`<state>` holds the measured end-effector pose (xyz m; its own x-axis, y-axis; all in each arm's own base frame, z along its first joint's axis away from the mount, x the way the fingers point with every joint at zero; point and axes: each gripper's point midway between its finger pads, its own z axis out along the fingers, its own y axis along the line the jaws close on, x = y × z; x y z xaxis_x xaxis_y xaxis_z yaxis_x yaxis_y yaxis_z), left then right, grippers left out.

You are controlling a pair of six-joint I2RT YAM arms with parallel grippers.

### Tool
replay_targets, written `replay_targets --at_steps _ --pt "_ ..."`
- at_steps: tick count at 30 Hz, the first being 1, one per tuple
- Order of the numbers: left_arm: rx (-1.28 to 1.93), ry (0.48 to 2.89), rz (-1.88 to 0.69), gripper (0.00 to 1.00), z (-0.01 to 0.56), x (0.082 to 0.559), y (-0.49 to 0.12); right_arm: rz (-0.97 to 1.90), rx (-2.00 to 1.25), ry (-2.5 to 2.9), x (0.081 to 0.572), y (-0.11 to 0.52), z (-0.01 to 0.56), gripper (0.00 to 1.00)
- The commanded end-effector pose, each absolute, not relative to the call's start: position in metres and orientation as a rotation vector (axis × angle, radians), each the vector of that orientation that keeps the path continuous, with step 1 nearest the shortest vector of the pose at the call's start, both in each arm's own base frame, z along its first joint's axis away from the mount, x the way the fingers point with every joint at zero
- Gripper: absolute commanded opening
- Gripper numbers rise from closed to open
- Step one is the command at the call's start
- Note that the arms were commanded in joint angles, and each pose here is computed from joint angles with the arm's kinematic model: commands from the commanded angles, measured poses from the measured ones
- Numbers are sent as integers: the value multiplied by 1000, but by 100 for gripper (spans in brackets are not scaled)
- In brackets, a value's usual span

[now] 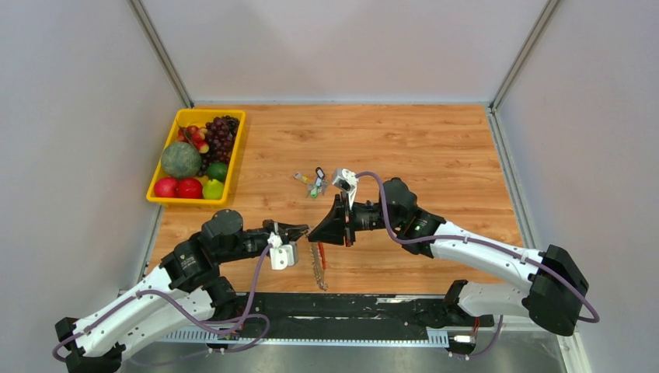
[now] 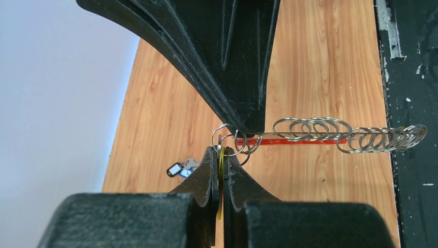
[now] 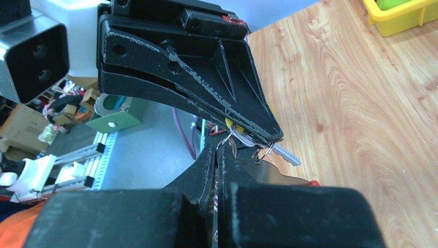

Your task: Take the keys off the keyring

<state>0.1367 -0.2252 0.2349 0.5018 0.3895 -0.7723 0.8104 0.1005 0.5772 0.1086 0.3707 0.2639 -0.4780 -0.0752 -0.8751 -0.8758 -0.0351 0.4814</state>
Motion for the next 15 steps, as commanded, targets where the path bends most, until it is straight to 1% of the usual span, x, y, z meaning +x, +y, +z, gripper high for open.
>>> replay_targets --at_steps 1,15 --pt "1496 1061 -413 0 244 139 -226 1725 -994 1389 93 369 319 0" --pt "1511 1053 -426 0 242 136 -228 1830 -742 1282 105 356 349 0"
